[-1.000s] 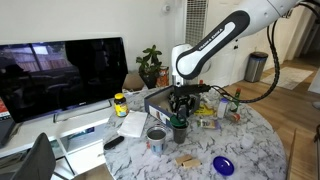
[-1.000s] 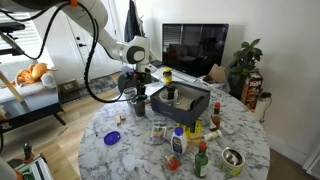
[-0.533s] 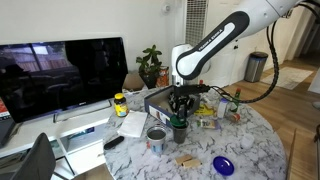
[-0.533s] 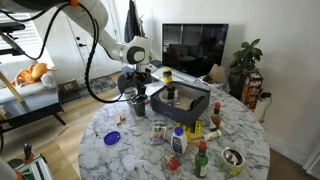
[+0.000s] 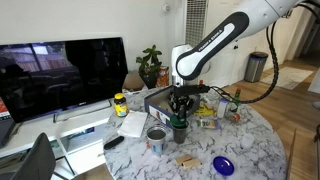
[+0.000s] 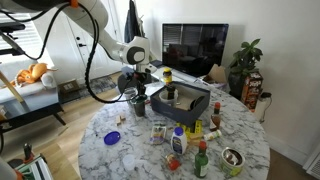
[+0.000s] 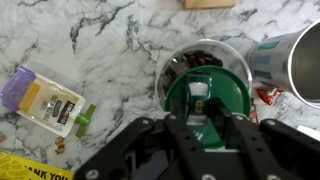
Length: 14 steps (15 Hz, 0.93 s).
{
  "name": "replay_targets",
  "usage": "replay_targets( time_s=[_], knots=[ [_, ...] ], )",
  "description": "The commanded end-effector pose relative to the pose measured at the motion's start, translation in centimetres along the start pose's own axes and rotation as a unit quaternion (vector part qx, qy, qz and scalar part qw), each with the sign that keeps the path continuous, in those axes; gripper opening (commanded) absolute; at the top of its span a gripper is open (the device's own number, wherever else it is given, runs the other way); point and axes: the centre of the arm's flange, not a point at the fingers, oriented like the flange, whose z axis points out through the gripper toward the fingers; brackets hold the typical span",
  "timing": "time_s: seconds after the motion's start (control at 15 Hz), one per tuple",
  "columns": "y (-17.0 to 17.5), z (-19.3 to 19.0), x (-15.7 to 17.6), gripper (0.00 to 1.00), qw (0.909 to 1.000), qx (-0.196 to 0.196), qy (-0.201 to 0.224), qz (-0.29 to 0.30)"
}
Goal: Put the toy car on the table then put the blue lid on the green one
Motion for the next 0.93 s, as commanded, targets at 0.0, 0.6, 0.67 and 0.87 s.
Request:
replay_targets(
  time_s=[0.0,0.6,0.67,0.87],
  knots=[
    [-0.2,0.7,0.1,0.25,1.0000,0.002,0.007,0.003],
    [0.2,-1.0,-0.2,0.07,0.9996,0.020,0.020,0.007],
    [0.5,-2.2,-0.5,0.07,0.9992,0.029,0.028,0.007],
    [2.1,-6.1,-2.0,0.07,0.9970,0.066,0.042,0.003]
  ],
)
